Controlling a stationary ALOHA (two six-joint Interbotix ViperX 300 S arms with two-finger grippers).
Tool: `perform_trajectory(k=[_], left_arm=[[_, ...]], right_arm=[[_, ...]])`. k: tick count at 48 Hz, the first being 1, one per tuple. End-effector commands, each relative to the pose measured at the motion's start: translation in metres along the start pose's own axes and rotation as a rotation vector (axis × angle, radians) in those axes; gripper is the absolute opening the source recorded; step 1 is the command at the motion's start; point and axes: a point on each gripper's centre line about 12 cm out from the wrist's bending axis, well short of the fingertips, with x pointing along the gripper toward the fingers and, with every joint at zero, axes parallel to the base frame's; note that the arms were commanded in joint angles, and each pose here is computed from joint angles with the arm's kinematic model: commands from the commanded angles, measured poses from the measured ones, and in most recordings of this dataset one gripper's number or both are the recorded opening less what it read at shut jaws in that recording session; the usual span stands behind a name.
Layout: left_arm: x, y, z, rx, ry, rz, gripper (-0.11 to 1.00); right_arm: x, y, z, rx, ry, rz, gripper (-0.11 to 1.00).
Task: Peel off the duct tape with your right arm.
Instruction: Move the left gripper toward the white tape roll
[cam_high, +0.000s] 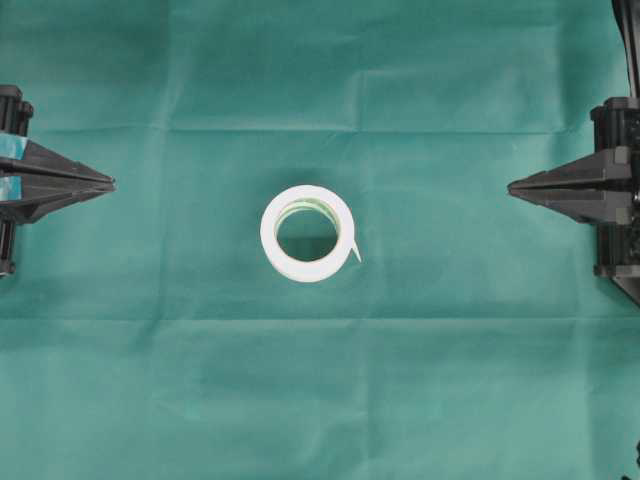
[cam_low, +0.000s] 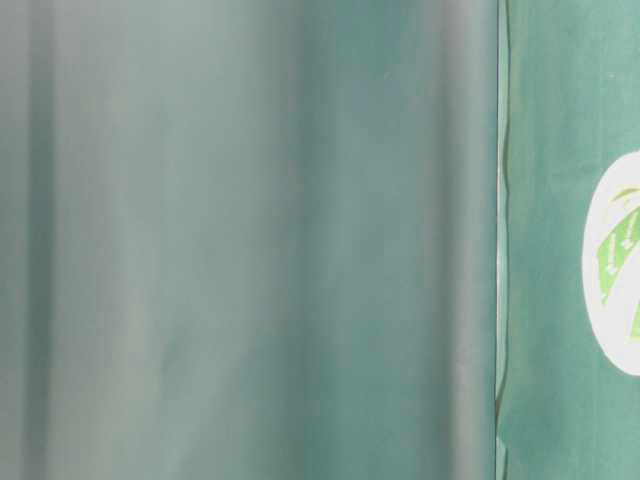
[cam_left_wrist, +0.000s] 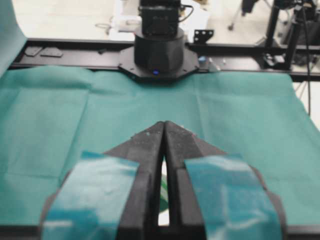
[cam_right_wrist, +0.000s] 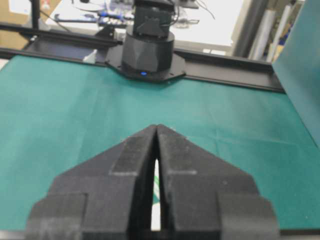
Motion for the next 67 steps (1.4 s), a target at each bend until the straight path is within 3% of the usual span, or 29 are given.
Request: perform_trajectory(k=[1, 7, 10, 18, 22, 24, 30, 32, 67], left_arm=[[0.003, -0.001, 0.005, -0.002, -0.017, -0.005, 0.01], [0.006, -0.003, 0.005, -0.003, -0.023, -0.014, 0.01], [0.007, -0.004, 0.003, 0.000, -0.023, -0.017, 0.08], [0.009, -0.004, 0.002, 0.000, -0.033, -0.017, 0.49], [0.011, -0.004, 0.002, 0.002, -0.033, -0.018, 0.74], [0.012, -0.004, 0.003, 0.002, -0.035, -0.018, 0.79], [0.017, -0.004, 0.003, 0.004, -0.030, -0.017, 0.79], [0.020, -0.004, 0.003, 0.004, -0.030, -0.016, 0.79], [0.129, -0.012, -0.001, 0.006, 0.043, -0.031, 0.78]], right_arm=[[0.001, 0.000, 0.004, 0.002, -0.015, 0.000, -0.10], [0.001, 0.000, 0.003, 0.002, -0.015, 0.000, -0.10], [0.001, 0.000, 0.004, 0.002, -0.018, 0.002, -0.10], [-0.002, 0.000, 0.004, 0.000, -0.029, 0.000, 0.00], [-0.004, 0.000, 0.006, 0.000, -0.041, 0.000, 0.15], [-0.005, 0.000, 0.006, 0.000, -0.048, 0.001, 0.24], [-0.007, 0.000, 0.005, 0.000, -0.054, 0.001, 0.60], [-0.007, 0.000, 0.005, 0.000, -0.054, 0.001, 0.65], [-0.007, 0.000, 0.004, 0.002, -0.058, 0.001, 0.64]])
